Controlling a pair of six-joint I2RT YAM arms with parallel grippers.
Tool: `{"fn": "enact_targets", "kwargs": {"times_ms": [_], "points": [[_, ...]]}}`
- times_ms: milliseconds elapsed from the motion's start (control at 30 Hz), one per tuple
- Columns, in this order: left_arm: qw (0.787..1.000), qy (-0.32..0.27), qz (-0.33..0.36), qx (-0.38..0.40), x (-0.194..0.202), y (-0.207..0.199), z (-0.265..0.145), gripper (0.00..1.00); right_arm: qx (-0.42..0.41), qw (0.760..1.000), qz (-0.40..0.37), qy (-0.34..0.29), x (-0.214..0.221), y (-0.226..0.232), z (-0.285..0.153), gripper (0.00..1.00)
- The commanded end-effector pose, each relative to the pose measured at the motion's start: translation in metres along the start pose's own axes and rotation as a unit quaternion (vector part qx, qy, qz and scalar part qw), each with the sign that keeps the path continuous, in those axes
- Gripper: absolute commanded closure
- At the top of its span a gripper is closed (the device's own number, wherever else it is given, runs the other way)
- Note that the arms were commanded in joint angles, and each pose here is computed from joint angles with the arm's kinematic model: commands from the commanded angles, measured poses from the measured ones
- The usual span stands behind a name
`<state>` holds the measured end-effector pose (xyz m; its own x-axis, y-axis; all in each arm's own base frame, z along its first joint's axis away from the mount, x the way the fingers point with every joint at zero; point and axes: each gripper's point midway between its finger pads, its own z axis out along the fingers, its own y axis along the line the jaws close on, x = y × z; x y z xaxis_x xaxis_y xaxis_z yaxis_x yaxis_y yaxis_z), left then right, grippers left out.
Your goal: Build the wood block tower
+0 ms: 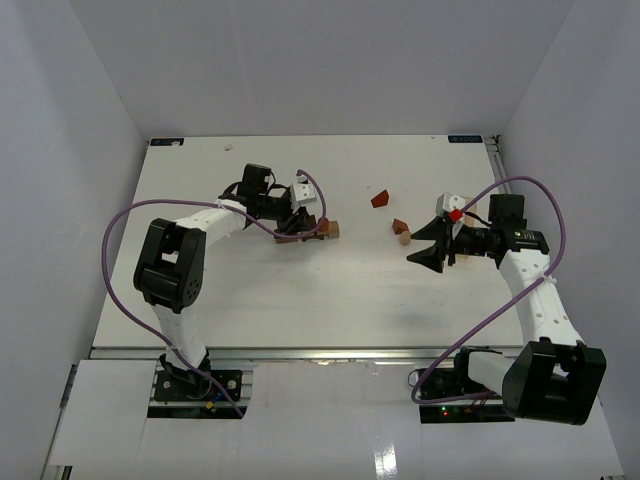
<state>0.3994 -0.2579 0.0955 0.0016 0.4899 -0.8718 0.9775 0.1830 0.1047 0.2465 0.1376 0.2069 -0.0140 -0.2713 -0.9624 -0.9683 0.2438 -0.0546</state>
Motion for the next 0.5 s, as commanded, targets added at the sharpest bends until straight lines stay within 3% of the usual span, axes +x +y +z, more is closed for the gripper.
{"fn": "enact_targets", "kwargs": {"times_ms": [0, 467], "points": [[1.0, -0.016, 0.014, 0.0, -0.0145, 0.0015, -0.0074, 0.52, 0.0, 1.0, -0.015, -0.006, -0.0063, -0.0007, -0.0005, 0.38], [1.0, -0.017, 0.016, -0.006, -0.0186, 0.0029, -0.0103, 0.4, 0.001, 1.0, -0.016, -0.006, -0.0067, -0.0006, -0.0008, 0.38]]}}
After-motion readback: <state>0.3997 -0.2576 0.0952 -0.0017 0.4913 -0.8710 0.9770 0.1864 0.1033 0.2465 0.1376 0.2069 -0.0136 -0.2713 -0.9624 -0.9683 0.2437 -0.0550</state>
